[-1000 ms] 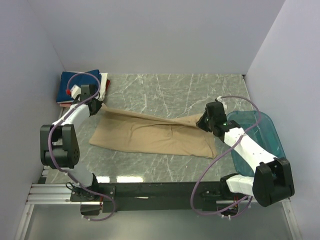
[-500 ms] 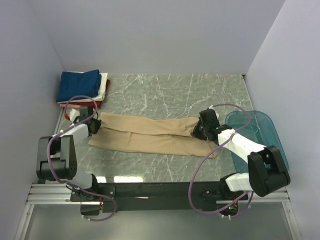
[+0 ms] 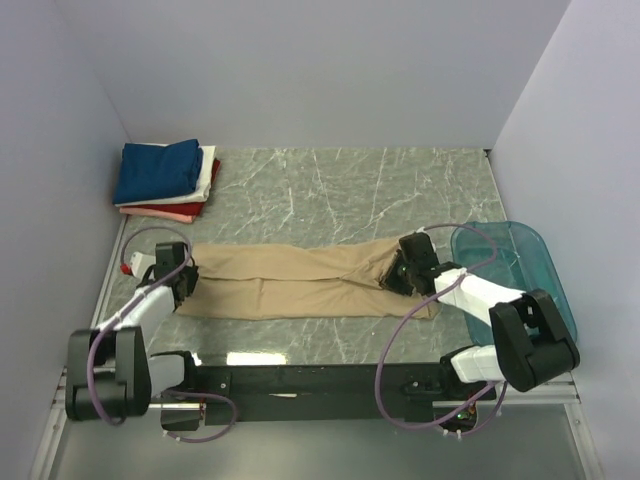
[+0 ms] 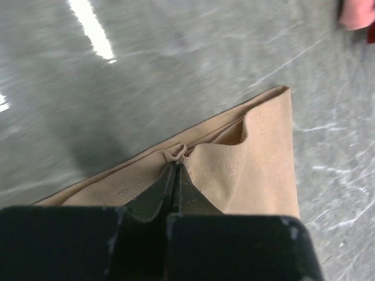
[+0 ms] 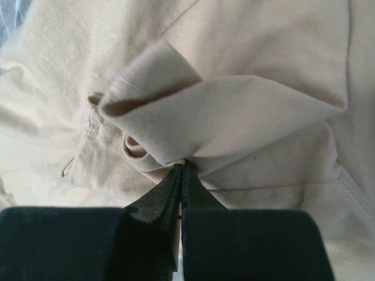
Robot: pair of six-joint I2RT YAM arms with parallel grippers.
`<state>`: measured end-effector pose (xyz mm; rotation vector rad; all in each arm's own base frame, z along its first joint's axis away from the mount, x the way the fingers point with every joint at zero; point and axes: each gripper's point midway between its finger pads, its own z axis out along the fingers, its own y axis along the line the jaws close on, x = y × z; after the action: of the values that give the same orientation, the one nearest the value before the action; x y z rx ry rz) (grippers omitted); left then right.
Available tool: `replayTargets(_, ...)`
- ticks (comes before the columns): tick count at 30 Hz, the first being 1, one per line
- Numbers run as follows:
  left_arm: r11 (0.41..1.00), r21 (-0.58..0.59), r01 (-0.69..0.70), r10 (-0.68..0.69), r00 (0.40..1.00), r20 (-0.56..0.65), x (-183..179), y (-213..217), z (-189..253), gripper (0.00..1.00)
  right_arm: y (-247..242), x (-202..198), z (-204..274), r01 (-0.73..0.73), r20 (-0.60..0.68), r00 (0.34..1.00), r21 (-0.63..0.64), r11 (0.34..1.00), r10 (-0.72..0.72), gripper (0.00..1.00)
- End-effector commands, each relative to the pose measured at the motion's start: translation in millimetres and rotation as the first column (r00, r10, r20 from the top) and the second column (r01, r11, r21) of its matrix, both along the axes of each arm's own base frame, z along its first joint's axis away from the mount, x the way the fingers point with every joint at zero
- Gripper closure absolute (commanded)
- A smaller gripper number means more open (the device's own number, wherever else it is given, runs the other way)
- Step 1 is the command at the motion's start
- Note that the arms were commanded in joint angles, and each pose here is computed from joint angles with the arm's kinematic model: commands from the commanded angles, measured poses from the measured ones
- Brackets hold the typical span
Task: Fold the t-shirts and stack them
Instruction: Fold the tshirt
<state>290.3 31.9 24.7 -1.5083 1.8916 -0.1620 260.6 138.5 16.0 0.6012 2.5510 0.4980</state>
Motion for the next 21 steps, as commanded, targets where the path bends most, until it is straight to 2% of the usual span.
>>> replayTargets(1, 0.999, 0.018, -0.044, 0.045, 0.997, -0.066, -34, 5, -7, 1.0, -5, -32, -13, -0.019, -0.075, 0.997, 0.001, 1.0, 0.019, 1.0)
replayTargets(8, 0.999, -0.009, -0.046, 0.045, 0.999, -0.019, -57, -1, 3, 1.0, -13, -70, -17, -0.024, -0.096, 0.995, 0.03, 0.999, 0.027, 1.0)
replayTargets(11, 0.998, 0.016, -0.06, 0.059, 0.998, 0.031, -52, 5, 17, 1.0, -10, -66, -6, -0.03, -0.052, 0.998, 0.049, 0.998, 0.032, 0.99)
replayTargets(14, 0.999, 0.021, -0.044, 0.042, 0.997, 0.061, -41, 4, 32, 1.0, -8, -59, 7, -0.052, -0.023, 0.998, 0.046, 0.998, 0.053, 0.92)
replayTargets(17, 0.999, 0.047, -0.021, 0.019, 0.999, 0.039, -36, 6, 41, 1.0, -11, -52, 29, -0.055, 0.032, 0.998, 0.027, 0.998, 0.055, 0.66)
replayTargets(19, 0.998, 0.061, -0.021, 0.019, 0.999, 0.044, -34, 9, 46, 1.0, -16, -48, 44, -0.036, 0.088, 0.996, 0.024, 0.999, 0.034, 0.58)
replayTargets(21, 0.997, 0.074, -0.012, 0.007, 0.998, 0.064, -32, 9, 52, 1.0, -23, -46, 57, -0.012, 0.121, 0.993, 0.0, 1.0, 0.011, 0.55)
